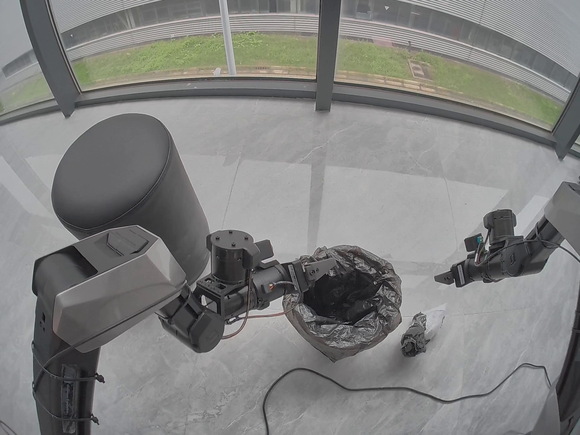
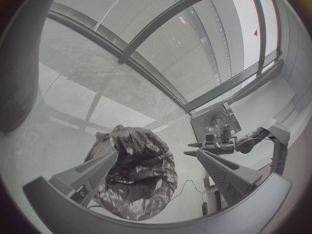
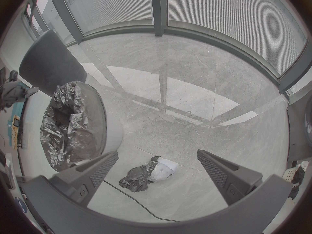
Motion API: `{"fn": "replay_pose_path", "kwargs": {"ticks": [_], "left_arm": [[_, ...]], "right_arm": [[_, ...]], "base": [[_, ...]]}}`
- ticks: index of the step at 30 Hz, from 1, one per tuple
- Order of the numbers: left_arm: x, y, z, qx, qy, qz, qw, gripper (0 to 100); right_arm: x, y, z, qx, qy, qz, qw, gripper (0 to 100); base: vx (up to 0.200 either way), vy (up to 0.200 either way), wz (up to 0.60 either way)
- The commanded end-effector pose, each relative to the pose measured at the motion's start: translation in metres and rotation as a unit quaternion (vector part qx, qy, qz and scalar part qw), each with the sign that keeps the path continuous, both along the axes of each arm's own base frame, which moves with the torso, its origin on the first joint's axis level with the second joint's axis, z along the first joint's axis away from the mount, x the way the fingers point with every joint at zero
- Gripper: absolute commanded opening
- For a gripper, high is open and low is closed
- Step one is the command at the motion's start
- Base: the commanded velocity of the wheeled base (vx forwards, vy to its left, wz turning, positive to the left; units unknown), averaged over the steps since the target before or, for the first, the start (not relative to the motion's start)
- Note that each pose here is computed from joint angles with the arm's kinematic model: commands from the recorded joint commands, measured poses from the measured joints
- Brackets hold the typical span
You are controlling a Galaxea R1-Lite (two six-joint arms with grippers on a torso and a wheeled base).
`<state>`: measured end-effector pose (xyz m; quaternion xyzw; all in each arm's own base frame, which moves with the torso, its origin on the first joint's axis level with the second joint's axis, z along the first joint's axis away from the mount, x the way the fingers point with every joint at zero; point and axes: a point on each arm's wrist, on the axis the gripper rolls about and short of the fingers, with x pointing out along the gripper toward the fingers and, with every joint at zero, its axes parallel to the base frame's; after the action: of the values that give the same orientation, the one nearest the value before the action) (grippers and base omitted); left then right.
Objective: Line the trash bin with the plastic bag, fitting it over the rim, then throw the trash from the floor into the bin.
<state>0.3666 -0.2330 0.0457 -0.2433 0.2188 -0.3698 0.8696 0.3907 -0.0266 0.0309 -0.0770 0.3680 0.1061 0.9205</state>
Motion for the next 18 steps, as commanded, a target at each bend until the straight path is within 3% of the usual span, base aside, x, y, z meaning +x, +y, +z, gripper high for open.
{"fn": "replay_pose_path", "kwargs": {"ticks": [1, 9, 14, 18], "left_arm": [[-0.032, 0.004, -0.007, -0.013, 0.022, 0.004, 0.9996, 100], [-0.045, 0.010, -0.014, -0.021, 0.012, 0.005, 0.9997, 100], [-0.041, 0.009, -0.014, -0.038, -0.004, 0.018, 0.9991, 100], [-0.042, 0.010, -0.015, -0.039, -0.003, 0.019, 0.9991, 100]], "right_arm": [[0.033, -0.003, -0.035, -0.019, 0.028, -0.008, 0.9994, 100], [0.063, 0.002, -0.057, -0.042, 0.031, -0.019, 0.9985, 100], [0.067, 0.000, -0.070, -0.069, 0.065, -0.039, 0.9948, 100], [0.083, -0.002, -0.077, -0.084, 0.062, -0.053, 0.9931, 100]], "base": [[-0.200, 0.000, 0.00], [-0.200, 0.000, 0.00], [0.000, 0.000, 0.00], [0.000, 0.000, 0.00]]}}
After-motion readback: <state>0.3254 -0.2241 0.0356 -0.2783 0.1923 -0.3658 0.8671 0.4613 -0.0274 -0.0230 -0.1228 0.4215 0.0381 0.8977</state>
